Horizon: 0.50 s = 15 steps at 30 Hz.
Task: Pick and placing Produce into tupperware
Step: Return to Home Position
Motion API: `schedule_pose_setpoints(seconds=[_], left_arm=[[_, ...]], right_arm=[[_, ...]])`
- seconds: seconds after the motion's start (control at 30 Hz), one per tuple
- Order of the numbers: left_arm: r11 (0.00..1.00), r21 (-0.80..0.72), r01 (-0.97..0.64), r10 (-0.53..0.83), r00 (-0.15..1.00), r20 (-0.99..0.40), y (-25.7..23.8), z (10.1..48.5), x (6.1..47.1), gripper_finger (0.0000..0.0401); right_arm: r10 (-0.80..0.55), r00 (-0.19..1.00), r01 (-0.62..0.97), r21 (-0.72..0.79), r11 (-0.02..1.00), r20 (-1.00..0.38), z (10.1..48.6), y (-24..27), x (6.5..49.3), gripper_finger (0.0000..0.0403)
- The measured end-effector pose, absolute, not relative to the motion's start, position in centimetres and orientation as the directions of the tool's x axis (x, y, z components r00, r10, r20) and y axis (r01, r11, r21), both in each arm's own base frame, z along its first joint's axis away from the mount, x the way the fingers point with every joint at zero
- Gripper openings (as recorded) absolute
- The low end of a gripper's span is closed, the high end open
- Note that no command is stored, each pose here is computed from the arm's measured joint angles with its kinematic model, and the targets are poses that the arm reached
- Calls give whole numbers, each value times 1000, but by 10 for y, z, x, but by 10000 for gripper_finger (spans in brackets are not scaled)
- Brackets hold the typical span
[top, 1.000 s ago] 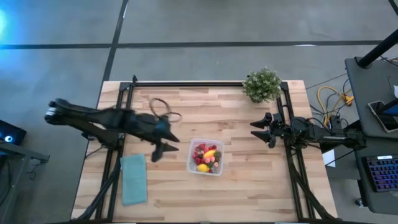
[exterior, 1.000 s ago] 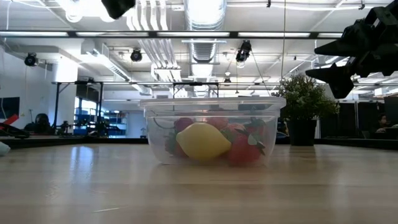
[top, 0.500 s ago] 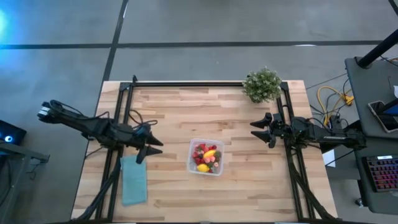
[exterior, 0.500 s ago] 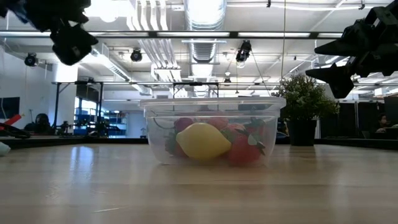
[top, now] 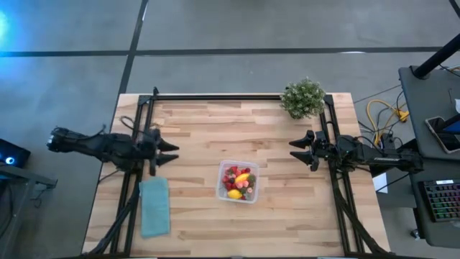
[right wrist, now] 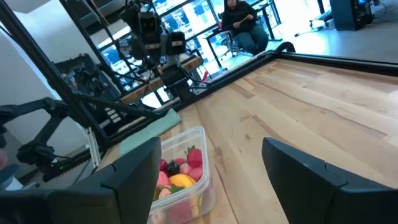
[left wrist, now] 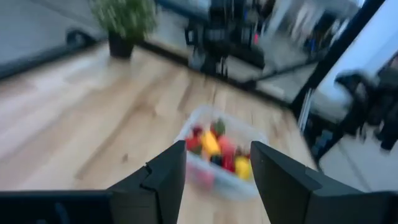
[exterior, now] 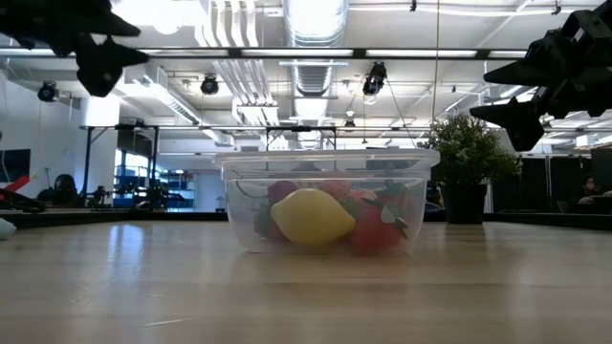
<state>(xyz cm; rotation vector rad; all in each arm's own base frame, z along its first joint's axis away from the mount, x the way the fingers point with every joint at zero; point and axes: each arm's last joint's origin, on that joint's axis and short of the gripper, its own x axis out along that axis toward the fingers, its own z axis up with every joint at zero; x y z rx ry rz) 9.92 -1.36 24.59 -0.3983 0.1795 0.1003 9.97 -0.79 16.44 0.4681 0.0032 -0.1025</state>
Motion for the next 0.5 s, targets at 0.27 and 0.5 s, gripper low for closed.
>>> schedule_pose_setpoints(seconds=[0.27, 0.5], left_arm=[[908, -384, -167, 123, 983, -137, -4, 239, 74, 165], [892, -383, -242, 194, 968, -159, -2, 209, 75, 165]], right_arm=[[-98, 995, 100, 450, 887, -28, 164, -8, 100, 265], [-98, 995, 100, 450, 887, -28, 164, -8, 100, 272]])
